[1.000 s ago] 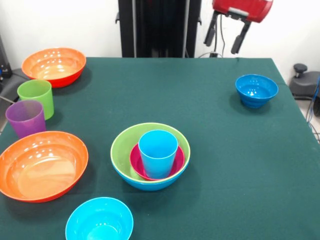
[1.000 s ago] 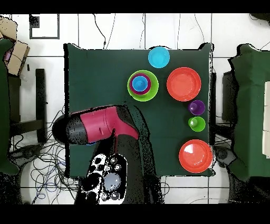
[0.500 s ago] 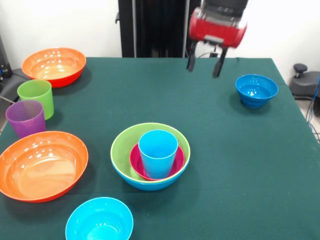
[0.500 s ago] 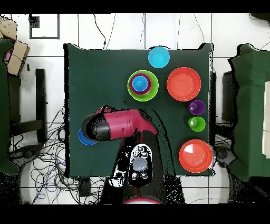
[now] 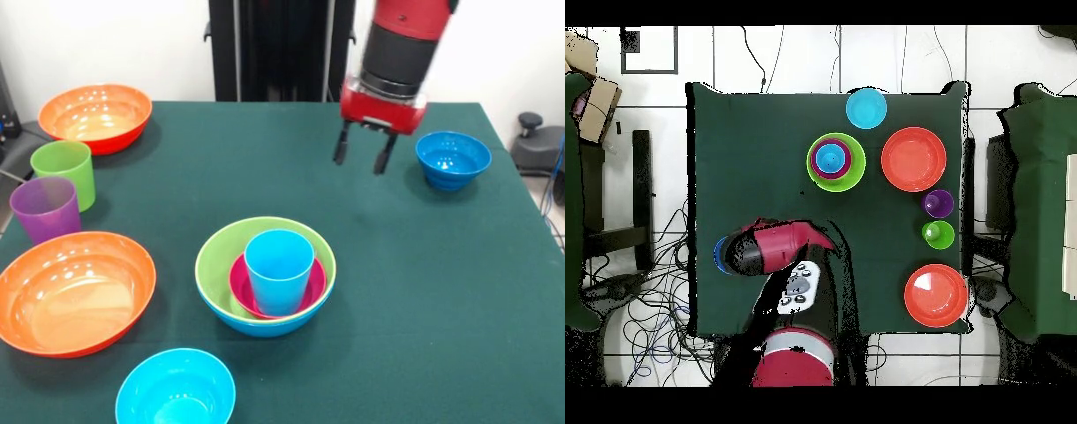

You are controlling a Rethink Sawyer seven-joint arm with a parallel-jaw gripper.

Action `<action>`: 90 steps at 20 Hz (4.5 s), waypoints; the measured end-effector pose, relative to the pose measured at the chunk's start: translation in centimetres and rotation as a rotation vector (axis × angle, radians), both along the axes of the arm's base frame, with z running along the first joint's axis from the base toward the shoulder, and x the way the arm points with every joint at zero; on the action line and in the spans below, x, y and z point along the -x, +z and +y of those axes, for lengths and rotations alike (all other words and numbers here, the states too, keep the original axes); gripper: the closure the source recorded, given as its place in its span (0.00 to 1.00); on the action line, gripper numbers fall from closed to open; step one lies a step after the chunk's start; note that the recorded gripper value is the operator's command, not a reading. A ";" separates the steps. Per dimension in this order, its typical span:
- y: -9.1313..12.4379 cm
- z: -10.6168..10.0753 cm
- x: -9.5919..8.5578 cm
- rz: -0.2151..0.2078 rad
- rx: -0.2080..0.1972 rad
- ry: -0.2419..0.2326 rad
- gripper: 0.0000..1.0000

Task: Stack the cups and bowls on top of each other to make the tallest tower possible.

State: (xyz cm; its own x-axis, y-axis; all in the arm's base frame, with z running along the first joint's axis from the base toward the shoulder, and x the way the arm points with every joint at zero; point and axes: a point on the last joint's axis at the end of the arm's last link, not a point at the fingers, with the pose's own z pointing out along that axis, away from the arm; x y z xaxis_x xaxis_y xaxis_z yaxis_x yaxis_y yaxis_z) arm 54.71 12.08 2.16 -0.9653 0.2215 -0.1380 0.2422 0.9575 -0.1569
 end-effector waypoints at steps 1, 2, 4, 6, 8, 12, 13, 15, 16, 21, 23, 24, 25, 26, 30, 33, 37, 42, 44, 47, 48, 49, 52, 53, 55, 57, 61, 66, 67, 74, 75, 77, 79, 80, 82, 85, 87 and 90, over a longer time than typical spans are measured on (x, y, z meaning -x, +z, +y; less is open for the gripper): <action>-0.1 0.6 0.2 0.001 0.000 0.002 0.00; 0.0 1.4 0.3 0.001 0.000 0.002 0.00; 0.1 3.5 0.7 -0.003 -0.003 0.001 0.00; 0.6 6.3 1.0 -0.017 -0.013 -0.011 0.00; 1.0 7.7 1.1 -0.025 -0.022 -0.022 0.00; 2.9 10.6 0.9 -0.045 -0.048 -0.056 0.00; 3.3 10.8 0.8 -0.048 -0.052 -0.063 0.00; 4.9 11.2 0.2 -0.059 -0.065 -0.084 0.00; 5.5 11.1 -0.1 -0.061 -0.069 -0.094 0.00; 8.7 9.0 -2.2 -0.082 -0.095 -0.166 0.00; 9.2 7.6 -3.0 -0.089 -0.107 -0.197 0.00; 9.4 6.4 -3.4 -0.091 -0.114 -0.220 0.00; 9.4 5.4 -3.7 -0.092 -0.118 -0.239 0.00; 9.4 3.8 -4.1 -0.089 -0.121 -0.268 0.00; 8.4 -0.9 -4.3 -0.073 -0.118 -0.349 0.00; 6.9 -1.6 -3.7 -0.066 -0.097 -0.354 0.00; 5.5 -0.4 -2.7 -0.052 -0.080 -0.326 0.00; 4.5 3.6 -0.8 -0.030 -0.063 -0.251 0.00; 5.0 5.3 -0.1 -0.027 -0.054 -0.219 0.00; 6.3 7.0 0.7 -0.014 -0.039 -0.189 0.00; 7.6 8.3 1.5 0.002 -0.023 -0.168 0.00; 8.2 8.8 1.8 0.007 -0.018 -0.161 0.00; 10.1 9.7 2.2 0.008 -0.017 -0.152 0.00; 10.6 9.8 2.1 0.005 -0.018 -0.152 0.00; 11.5 9.9 2.1 -0.001 -0.021 -0.152 0.00; 12.3 9.5 1.8 -0.013 -0.026 -0.161 0.00; 13.0 7.9 1.2 -0.026 -0.025 -0.192 0.00; 12.3 6.4 1.8 -0.017 -0.004 -0.212 0.00; 12.0 6.2 1.9 -0.015 -0.001 -0.214 0.00; 7.8 5.6 2.8 -0.036 0.040 -0.184 0.00; 7.2 5.6 3.0 -0.037 0.047 -0.177 0.00; 5.2 5.6 3.8 -0.036 0.071 -0.155 0.00; 3.7 5.6 4.6 -0.031 0.090 -0.138 0.00; 2.9 5.6 4.9 -0.028 0.097 -0.129 0.00; 1.7 5.5 5.4 -0.022 0.107 -0.119 0.00; -0.6 5.1 6.5 -0.006 0.124 -0.104 0.00; -1.5 4.9 7.0 0.004 0.131 -0.100 0.00; -3.1 4.4 7.9 0.025 0.144 -0.096 0.00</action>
State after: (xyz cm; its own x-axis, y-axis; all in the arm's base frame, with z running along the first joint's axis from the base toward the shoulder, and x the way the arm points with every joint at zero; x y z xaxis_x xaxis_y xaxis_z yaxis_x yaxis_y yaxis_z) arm 46.86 16.48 -0.92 -0.9443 0.2922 -0.1512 0.3254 0.8975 -0.2978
